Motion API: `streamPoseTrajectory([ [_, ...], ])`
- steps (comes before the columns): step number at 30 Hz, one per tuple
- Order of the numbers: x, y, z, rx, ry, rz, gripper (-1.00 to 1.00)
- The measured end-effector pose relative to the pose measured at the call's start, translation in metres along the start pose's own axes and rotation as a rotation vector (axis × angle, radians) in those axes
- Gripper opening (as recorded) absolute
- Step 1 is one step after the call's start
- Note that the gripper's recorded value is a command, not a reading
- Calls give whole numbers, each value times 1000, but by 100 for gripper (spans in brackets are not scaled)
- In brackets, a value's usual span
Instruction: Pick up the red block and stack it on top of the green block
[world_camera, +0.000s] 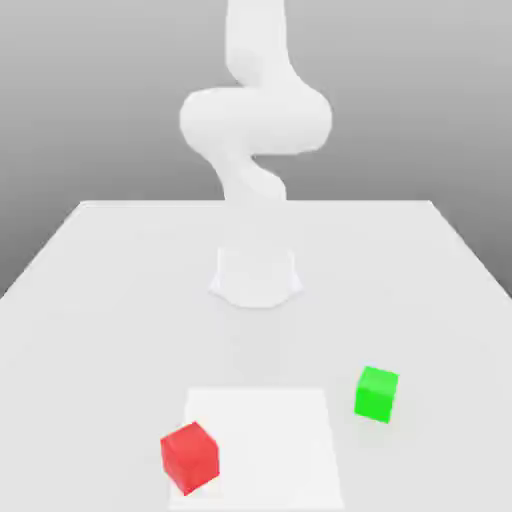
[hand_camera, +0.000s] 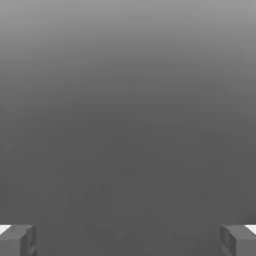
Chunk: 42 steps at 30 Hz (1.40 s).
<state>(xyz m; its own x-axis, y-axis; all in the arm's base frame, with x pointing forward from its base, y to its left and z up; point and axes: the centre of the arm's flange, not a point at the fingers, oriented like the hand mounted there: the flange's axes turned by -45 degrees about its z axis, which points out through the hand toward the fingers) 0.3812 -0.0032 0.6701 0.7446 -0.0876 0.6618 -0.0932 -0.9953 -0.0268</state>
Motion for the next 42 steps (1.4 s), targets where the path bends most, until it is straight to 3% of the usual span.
streamPoseTrajectory([
  [10, -56, 33, 203, -162, -288, 301, 0],
  [23, -229, 80, 382, -306, -641, 724, 0],
  [28, -277, 83, 429, -314, -671, 762, 0],
  [29, -285, 83, 437, -315, -672, 762, -100],
  [36, -287, 83, 439, -315, -670, 762, -100],
  [42, -249, 63, 391, -304, -673, 748, -100],
])
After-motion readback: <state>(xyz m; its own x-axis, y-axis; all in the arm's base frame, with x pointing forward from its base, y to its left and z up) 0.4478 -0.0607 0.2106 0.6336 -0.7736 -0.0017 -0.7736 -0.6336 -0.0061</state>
